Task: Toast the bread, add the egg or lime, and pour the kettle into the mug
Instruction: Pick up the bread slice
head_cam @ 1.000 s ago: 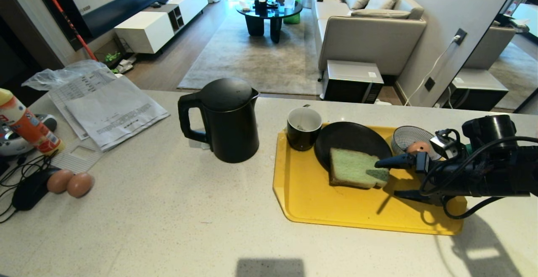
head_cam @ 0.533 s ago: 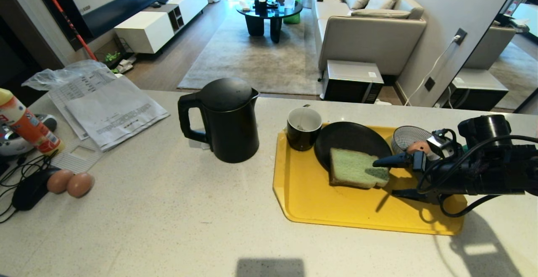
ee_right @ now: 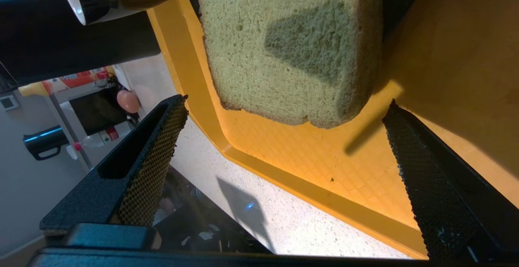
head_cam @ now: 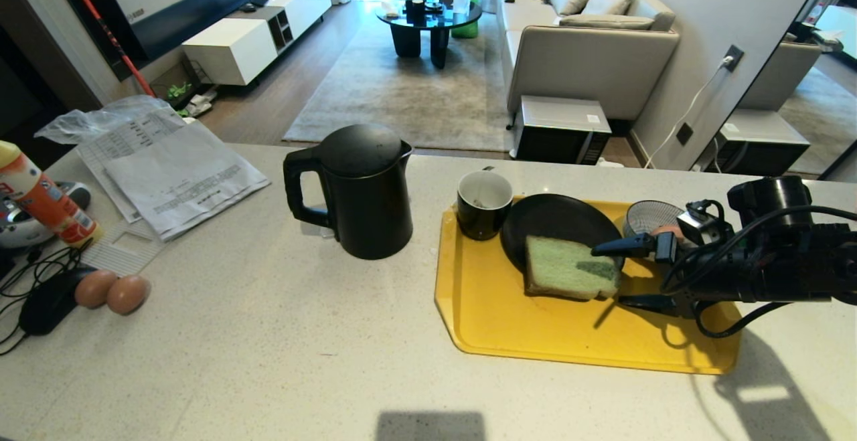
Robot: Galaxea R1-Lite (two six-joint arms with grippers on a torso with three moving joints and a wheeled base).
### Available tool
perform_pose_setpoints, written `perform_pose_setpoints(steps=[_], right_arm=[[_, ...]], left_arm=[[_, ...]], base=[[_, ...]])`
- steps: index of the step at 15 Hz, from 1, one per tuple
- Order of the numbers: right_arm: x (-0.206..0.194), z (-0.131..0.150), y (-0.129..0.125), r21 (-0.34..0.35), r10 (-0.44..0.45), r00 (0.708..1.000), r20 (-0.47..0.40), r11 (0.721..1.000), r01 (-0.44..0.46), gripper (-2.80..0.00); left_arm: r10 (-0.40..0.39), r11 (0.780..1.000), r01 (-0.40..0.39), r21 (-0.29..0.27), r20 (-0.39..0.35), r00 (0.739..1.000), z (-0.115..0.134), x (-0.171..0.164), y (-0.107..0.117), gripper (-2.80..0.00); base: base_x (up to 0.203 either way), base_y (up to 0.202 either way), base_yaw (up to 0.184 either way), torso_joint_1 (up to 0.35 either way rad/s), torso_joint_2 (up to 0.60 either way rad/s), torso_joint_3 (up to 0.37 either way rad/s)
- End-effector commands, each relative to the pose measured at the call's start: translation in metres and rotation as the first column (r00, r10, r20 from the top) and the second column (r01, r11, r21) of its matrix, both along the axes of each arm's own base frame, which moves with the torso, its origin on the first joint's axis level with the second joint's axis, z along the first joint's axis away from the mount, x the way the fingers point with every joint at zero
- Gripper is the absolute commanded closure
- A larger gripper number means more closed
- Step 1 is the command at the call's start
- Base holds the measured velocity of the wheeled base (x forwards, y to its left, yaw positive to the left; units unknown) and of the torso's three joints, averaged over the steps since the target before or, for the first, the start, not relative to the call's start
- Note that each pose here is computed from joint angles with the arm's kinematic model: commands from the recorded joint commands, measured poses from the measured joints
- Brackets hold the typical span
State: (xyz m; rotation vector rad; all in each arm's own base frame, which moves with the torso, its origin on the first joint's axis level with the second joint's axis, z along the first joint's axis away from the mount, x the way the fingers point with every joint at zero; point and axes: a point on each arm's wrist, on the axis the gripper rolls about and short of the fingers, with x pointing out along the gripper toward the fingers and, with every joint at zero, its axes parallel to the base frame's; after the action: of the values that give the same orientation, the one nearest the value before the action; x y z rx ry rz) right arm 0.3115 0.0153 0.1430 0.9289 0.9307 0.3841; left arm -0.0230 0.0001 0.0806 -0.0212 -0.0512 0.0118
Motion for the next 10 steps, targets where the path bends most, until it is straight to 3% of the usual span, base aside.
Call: perform_pose_setpoints(steps=[1,10], right_arm=[[0.0021,-0.0022,0.0002,0.004,0.002,1.000,-0.006,1.000,-0.002,-2.80],[0.0078,-0.0036,0.0002,0.002,0.003,1.000,-0.005,1.000,-0.003,-2.80]], left_arm=[[0.001,1.000,-0.001,0.000,-0.013,1.000,-0.0042,0.0011,0.0000,0.00],[0.001,1.000,-0.001,0.000,-0.013,1.000,-0.0042,0.0011,0.0000,0.00]], base=[[0.000,0.000,0.000,0.000,0.00,0.000],[0.000,0.000,0.000,0.000,0.00,0.000]])
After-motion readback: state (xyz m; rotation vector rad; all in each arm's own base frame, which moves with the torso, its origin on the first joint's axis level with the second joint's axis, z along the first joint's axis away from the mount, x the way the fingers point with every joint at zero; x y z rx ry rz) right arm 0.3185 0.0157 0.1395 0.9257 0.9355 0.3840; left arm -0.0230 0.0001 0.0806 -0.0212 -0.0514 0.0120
